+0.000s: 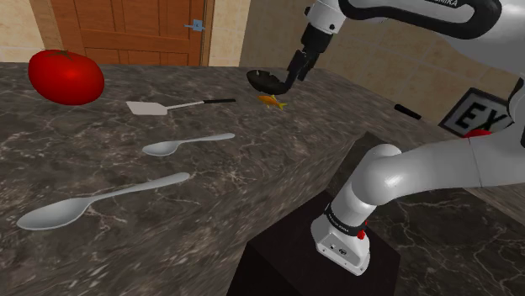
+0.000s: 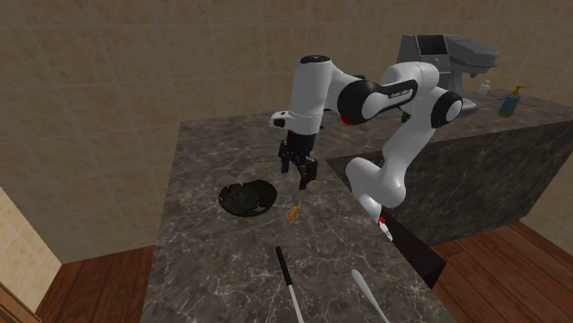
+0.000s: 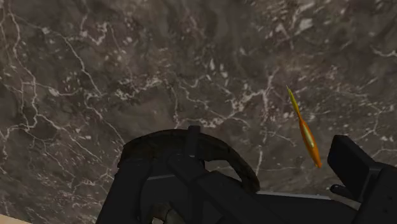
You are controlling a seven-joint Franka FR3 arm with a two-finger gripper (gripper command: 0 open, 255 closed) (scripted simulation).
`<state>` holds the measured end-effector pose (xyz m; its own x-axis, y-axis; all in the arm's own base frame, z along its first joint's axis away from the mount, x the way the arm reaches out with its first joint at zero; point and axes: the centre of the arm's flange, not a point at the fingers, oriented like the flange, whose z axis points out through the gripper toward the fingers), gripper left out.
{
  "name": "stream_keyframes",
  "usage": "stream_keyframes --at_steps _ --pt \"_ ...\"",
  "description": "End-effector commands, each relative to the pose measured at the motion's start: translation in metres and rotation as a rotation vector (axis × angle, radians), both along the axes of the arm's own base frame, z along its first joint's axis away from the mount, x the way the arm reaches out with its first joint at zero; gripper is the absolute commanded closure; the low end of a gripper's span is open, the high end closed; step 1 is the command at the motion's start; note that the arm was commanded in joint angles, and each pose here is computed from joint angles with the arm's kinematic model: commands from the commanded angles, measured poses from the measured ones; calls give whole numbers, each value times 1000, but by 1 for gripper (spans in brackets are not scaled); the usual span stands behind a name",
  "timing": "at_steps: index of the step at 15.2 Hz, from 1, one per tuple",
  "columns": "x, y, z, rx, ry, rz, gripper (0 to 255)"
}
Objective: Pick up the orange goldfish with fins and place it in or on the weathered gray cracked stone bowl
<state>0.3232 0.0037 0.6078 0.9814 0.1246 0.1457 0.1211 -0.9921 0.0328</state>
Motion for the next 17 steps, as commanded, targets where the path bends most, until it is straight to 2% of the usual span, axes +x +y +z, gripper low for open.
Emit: stream_keyframes --at_steps 1,4,7,8,17 --pt "0 0 0 0 0 0 0" --pt "55 46 -3 -103 214 203 0" --pt "98 100 -21 -206 427 405 0" --pt "105 113 -28 -229 476 452 0" --pt "95 103 -65 -229 476 452 0"
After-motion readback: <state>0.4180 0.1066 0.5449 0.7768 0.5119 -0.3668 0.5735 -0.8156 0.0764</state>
